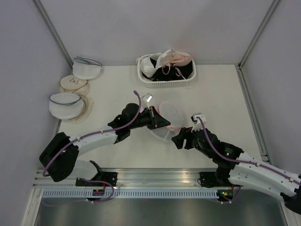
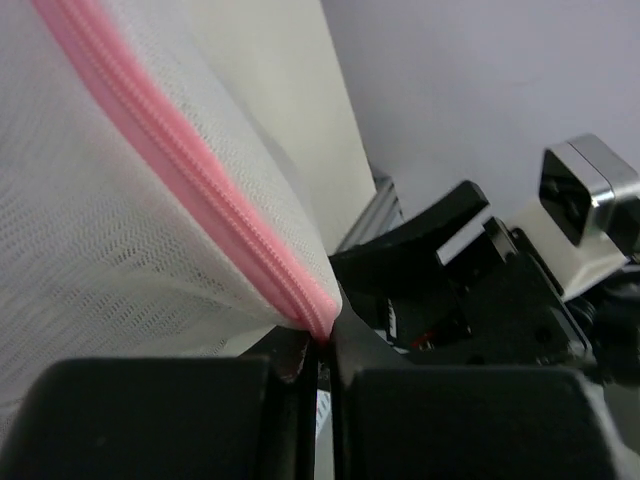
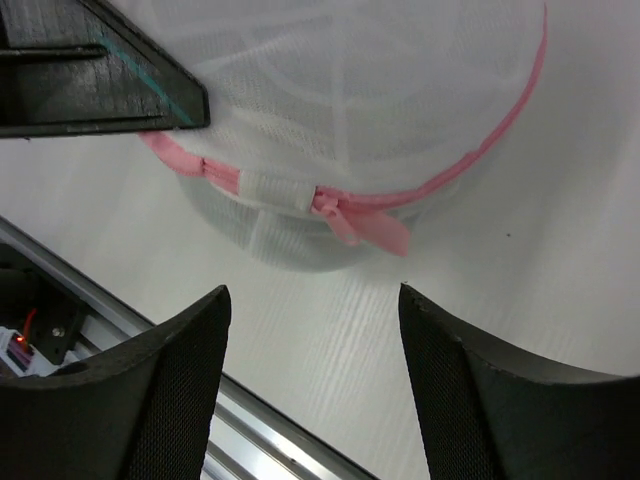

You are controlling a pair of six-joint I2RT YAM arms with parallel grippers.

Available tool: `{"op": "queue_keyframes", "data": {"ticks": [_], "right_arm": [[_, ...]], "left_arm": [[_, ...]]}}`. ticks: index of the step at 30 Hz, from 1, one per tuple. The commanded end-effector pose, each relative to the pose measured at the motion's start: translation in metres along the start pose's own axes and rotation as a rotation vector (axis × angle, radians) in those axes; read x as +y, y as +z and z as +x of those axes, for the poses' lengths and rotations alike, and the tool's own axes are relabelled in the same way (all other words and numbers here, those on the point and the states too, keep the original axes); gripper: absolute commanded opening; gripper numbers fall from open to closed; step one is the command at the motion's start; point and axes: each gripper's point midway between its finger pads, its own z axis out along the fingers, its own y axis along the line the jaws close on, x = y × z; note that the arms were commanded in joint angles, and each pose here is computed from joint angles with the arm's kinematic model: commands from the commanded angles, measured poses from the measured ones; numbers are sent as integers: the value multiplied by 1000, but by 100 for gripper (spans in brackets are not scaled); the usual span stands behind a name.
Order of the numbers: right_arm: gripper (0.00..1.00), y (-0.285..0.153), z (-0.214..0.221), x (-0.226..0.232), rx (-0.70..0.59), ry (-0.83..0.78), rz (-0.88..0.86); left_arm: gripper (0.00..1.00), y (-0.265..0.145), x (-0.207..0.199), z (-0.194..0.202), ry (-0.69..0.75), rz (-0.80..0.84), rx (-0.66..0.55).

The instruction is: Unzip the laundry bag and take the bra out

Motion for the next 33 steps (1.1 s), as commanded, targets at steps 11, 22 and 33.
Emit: {"op": "queue_keyframes", "data": {"ticks": [11,22,33], "right_arm": [[64,9,-18,45,-83,137,-203],[14,0,-25,35,-97,124,-146],[0,-4,0,-18,125,-15,205]], "left_arm": [[2,-38,-54,21,26,453,156],[2,-35,-24,25,45,362,177],[2,-49,-3,11,87,260,176]]}}
